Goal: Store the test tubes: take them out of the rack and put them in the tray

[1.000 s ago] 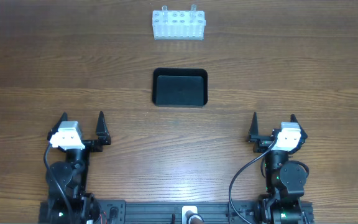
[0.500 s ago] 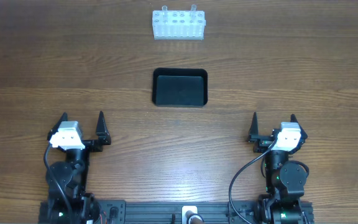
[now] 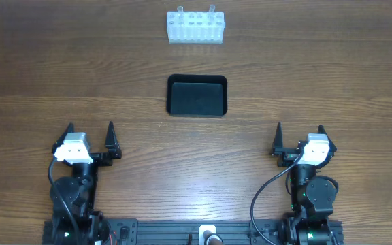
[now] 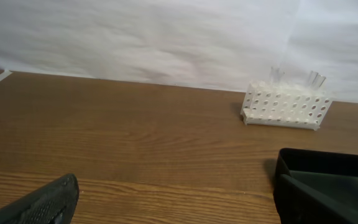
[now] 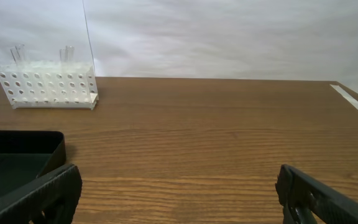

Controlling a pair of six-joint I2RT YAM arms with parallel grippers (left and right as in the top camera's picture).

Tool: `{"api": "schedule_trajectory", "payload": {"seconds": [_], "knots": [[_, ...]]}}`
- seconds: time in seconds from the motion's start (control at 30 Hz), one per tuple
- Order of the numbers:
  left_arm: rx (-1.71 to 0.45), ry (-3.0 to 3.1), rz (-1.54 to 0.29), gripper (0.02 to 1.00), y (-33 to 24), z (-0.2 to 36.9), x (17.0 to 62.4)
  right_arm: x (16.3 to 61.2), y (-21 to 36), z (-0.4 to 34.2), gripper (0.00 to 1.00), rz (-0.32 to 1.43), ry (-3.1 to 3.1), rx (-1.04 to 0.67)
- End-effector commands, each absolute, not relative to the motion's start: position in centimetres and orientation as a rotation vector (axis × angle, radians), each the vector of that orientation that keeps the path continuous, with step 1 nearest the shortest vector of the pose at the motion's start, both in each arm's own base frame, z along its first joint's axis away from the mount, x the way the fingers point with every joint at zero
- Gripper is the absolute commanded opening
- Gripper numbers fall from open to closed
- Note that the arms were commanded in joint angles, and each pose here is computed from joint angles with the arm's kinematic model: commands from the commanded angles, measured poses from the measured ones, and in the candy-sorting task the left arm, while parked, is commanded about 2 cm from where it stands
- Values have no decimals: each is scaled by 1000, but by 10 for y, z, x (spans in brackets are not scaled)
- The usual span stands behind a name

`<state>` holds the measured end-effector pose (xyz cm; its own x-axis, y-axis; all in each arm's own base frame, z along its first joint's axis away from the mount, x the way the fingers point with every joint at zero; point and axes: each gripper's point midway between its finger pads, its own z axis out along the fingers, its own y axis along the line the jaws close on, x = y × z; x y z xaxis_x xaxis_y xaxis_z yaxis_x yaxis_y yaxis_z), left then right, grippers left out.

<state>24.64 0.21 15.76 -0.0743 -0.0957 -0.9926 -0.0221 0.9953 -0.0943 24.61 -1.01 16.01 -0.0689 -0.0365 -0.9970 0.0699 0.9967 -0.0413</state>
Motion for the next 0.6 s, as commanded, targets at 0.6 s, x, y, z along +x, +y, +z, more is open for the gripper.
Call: {"api": "schedule_trajectory", "payload": {"seconds": [0.6], "knots": [[-66, 1492, -63, 998, 0, 231, 236, 246, -11, 158, 991, -90, 1639, 22]]}}
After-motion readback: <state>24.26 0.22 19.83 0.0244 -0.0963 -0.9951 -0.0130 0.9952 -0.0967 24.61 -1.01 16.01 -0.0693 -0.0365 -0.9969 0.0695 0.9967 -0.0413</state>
